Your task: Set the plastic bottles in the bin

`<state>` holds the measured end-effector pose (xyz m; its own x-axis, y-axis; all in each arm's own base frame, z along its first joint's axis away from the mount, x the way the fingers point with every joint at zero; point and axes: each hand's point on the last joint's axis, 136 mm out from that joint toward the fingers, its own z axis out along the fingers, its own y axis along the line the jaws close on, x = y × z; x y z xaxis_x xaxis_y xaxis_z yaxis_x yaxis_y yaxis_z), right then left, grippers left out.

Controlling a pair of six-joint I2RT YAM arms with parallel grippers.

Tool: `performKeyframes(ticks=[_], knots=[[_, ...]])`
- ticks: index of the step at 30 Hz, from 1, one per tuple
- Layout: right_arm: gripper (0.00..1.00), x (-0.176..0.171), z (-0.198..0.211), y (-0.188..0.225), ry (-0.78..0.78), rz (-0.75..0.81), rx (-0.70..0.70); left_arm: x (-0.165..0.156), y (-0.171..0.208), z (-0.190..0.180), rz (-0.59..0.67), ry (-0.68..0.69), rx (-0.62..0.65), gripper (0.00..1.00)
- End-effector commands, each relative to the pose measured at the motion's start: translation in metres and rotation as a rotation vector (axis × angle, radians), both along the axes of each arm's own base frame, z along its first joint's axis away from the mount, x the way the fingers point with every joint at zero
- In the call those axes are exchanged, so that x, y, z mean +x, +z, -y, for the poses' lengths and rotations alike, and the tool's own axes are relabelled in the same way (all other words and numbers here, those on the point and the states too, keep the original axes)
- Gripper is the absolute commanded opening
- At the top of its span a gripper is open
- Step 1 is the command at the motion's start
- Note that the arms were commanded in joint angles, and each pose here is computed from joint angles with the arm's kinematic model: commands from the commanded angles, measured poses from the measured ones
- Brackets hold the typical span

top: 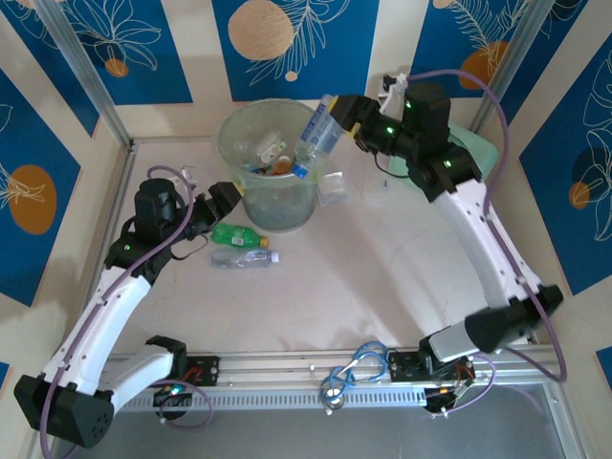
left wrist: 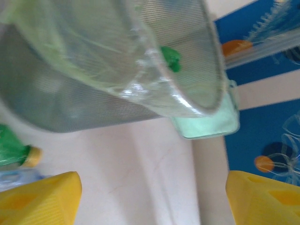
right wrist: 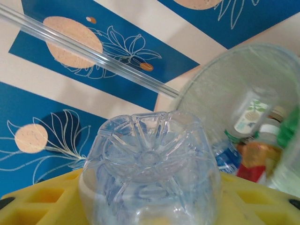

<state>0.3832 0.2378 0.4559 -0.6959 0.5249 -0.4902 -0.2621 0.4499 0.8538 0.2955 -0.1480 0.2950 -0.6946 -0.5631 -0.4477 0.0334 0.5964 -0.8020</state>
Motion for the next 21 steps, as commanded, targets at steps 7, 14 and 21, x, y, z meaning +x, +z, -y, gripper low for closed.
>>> performKeyframes(ticks=[7, 14, 21], knots=[[0.57, 0.076, -0.036, -0.012, 0.032, -0.146, 0.080, -0.024, -0.062, -0.070, -0.251, 0.256, 0.145, 0.82], [0.89, 0.100, -0.054, -0.059, 0.077, -0.282, 0.019, -0.029, -0.084, -0.083, -0.332, 0.309, 0.135, 0.86], [0.91, 0.092, -0.045, -0.056, 0.050, -0.247, -0.040, -0.028, -0.093, -0.086, -0.375, 0.328, 0.128, 0.86]])
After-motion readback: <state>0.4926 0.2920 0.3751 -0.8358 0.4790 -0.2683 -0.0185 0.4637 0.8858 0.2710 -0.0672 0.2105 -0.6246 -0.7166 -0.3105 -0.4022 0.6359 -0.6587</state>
